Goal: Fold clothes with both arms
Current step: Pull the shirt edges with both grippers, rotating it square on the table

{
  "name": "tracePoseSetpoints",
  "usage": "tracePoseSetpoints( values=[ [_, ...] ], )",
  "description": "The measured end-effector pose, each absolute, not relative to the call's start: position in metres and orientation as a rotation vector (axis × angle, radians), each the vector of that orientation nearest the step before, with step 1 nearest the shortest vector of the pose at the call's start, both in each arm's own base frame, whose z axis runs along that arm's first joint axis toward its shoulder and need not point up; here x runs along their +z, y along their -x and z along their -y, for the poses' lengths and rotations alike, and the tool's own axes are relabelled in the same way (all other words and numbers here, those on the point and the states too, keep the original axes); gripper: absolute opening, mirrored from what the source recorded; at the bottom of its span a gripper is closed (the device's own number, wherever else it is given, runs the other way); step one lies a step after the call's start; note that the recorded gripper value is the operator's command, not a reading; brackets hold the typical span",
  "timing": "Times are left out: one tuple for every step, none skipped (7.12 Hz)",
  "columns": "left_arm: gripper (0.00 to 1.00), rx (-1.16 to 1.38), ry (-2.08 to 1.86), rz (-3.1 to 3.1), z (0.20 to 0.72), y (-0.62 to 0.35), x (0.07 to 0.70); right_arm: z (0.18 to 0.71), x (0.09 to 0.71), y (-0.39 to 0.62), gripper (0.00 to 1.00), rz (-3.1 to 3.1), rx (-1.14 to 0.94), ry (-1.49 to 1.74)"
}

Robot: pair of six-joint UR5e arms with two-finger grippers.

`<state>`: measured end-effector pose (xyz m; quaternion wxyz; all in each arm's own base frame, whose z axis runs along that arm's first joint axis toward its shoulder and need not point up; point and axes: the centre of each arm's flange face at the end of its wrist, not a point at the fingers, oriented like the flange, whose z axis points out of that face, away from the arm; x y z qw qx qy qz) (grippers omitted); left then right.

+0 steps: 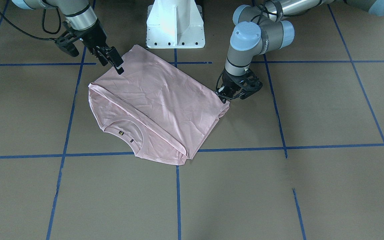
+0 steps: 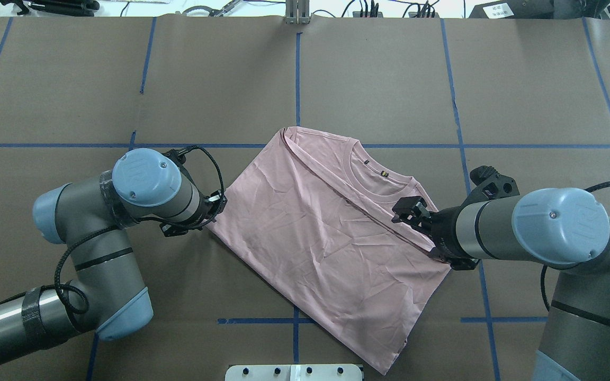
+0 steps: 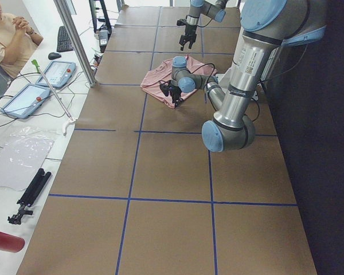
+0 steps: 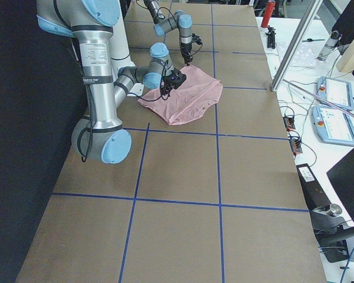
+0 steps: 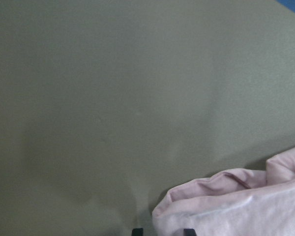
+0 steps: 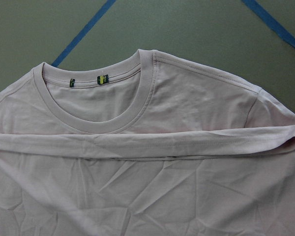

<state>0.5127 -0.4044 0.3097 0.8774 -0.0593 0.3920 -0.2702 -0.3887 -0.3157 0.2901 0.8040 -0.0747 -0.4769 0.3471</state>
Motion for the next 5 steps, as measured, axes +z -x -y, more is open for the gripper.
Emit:
tracePoseSetpoints(
  values=[
    [0.42, -0.569, 0.107, -0.815, 0.406, -0.5132, 0.3111, 0.3162, 0.2908, 0.3891, 1.0, 1.02, 0.744, 0.16],
    [0.42, -0.572, 0.099, -0.811, 0.4071, -0.5141, 0.3131, 0.3167, 0.2917, 0.3902, 1.0, 1.018, 0.745, 0.16],
    [0.42, -0.57, 0.098, -0.808, 0.4057, -0.5159, 0.3146, 0.3171, 0.2924, 0.3911, 1.0, 1.017, 0.745, 0.16],
    [0.39, -0.563, 0.101, -0.805, 0.402, -0.5195, 0.3161, 0.3174, 0.2928, 0.3915, 1.0, 1.016, 0.745, 0.16],
    [0.35, -0.557, 0.105, -0.803, 0.3987, -0.5228, 0.317, 0.3175, 0.2926, 0.3918, 1.0, 1.016, 0.745, 0.16]
  ],
)
